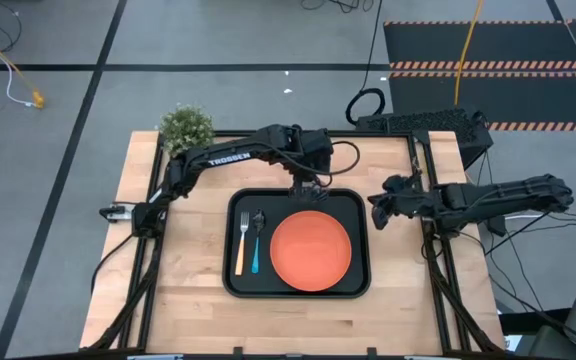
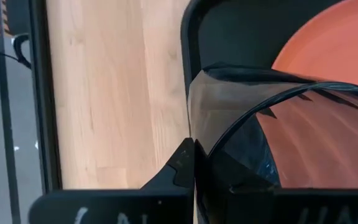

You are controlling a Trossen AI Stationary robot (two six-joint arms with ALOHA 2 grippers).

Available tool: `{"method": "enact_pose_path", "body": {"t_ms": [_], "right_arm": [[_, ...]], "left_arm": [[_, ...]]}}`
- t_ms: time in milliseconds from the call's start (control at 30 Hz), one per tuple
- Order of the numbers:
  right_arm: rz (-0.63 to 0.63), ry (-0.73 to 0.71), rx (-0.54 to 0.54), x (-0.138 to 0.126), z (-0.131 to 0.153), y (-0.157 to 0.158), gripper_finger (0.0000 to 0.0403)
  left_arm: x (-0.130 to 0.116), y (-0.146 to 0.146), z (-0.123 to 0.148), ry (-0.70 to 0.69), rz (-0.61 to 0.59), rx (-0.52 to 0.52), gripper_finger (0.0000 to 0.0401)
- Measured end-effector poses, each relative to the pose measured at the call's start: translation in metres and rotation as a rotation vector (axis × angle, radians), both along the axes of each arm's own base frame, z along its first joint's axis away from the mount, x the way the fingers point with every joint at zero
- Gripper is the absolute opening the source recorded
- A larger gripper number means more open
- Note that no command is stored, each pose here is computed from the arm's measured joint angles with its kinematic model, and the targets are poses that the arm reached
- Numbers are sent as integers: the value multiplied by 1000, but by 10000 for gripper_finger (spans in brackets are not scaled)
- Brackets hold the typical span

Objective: Pick and place plate/cup/fork/spoon on tray
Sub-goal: Put the blue cup to the top right of the orange plate on the black table tray

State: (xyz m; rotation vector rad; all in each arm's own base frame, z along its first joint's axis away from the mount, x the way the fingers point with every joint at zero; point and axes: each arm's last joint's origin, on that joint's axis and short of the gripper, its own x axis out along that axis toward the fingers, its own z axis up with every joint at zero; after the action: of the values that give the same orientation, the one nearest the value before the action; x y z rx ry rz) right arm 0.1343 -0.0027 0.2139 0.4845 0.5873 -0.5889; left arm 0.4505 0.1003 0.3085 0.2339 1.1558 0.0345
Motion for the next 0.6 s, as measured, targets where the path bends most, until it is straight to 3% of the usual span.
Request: {"method": "enact_pose_path", "body": {"t_ms": [367,467,600], "right_arm": [[1,74,27,-2,-25,2,0],[45,34,-28,2,-21,2,0],[148,-124,-180,18,-3,-1,0]], "left_arm": [[-8,15,-6,77,61,16,8],[-12,22,-7,95,95,5,8],[-7,23,-5,41,98,16,12]]}}
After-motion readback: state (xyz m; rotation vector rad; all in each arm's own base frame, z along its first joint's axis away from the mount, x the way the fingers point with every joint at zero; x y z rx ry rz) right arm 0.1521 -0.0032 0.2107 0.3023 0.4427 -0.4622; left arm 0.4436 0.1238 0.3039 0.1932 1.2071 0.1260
